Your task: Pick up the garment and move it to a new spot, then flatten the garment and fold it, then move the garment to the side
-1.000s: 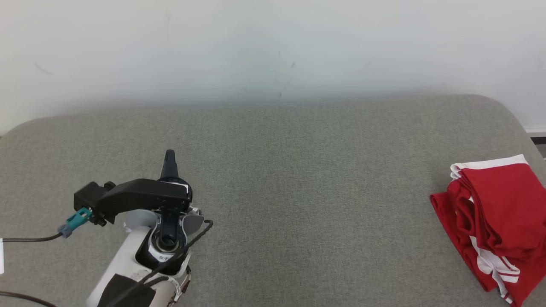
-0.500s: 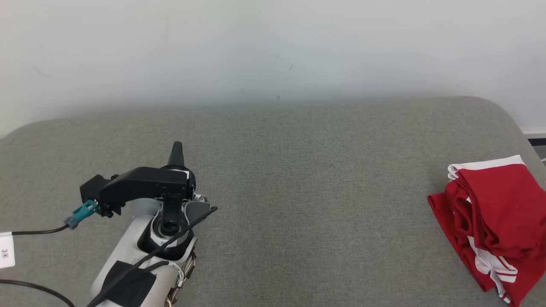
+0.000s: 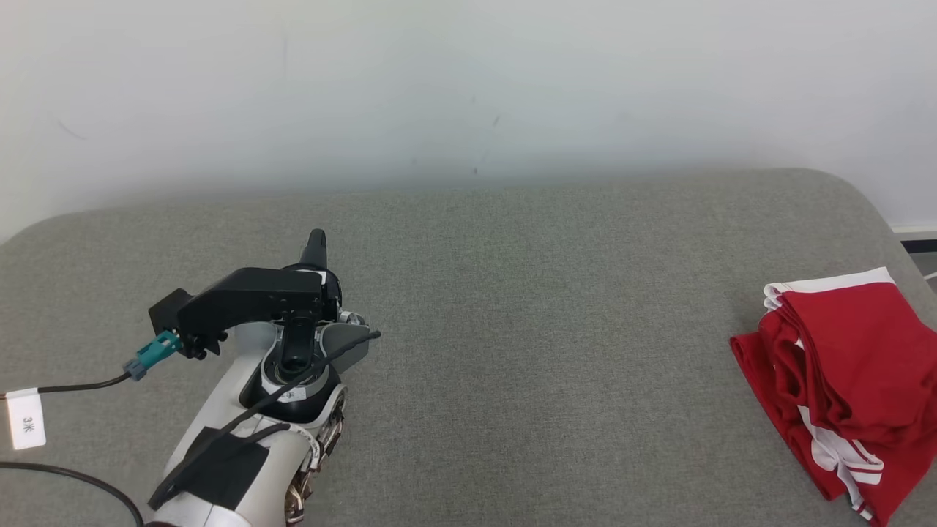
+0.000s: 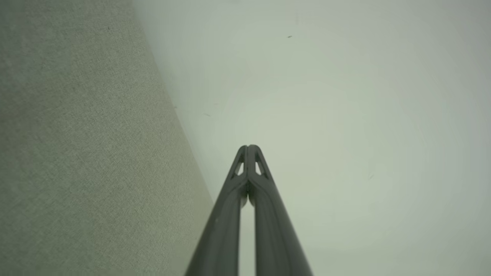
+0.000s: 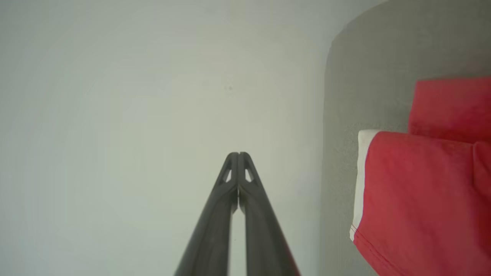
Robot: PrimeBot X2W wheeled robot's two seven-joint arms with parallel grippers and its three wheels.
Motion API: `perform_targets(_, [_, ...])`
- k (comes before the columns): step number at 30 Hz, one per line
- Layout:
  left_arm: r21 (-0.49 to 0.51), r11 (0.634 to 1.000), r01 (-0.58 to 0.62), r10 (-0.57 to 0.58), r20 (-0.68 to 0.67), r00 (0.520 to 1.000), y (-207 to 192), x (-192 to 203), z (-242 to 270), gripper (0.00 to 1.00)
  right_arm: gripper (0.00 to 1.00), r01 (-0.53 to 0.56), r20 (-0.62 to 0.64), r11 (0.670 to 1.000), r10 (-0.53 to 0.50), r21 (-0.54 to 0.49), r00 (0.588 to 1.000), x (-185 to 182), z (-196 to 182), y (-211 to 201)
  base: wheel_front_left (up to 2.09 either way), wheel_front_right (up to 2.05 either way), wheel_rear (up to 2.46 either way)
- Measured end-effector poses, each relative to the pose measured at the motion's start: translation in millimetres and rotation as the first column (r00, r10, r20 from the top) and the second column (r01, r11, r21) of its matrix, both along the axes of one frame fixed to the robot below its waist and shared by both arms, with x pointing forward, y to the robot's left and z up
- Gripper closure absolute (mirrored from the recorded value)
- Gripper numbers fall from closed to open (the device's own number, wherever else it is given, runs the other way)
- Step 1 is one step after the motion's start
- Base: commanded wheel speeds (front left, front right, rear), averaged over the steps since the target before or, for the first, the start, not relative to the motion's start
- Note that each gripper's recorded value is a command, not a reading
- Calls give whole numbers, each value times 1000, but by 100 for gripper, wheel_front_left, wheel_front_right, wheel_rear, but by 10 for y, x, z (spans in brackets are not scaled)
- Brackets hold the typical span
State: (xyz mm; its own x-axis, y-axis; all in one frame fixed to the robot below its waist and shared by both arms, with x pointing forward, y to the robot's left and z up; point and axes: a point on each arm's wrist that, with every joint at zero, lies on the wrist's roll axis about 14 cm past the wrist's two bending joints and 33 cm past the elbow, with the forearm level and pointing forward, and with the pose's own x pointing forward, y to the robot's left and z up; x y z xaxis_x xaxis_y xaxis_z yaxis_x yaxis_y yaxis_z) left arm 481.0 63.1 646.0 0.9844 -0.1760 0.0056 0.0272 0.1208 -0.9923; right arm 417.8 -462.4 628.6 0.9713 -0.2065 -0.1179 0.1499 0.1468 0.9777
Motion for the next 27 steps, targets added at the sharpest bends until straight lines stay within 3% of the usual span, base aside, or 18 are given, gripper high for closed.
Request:
perform_targets(16, [-98, 994, 46, -49, -21, 999, -141, 10, 130, 100, 100, -62, 148, 988, 41, 142, 988, 28, 302, 57, 0, 0, 0])
perform_targets(27, [-101, 994, 49, -51, -18, 999, -150, 12, 150, 100, 100, -65, 157, 987, 41, 148, 987, 27, 321, 56, 0, 0, 0])
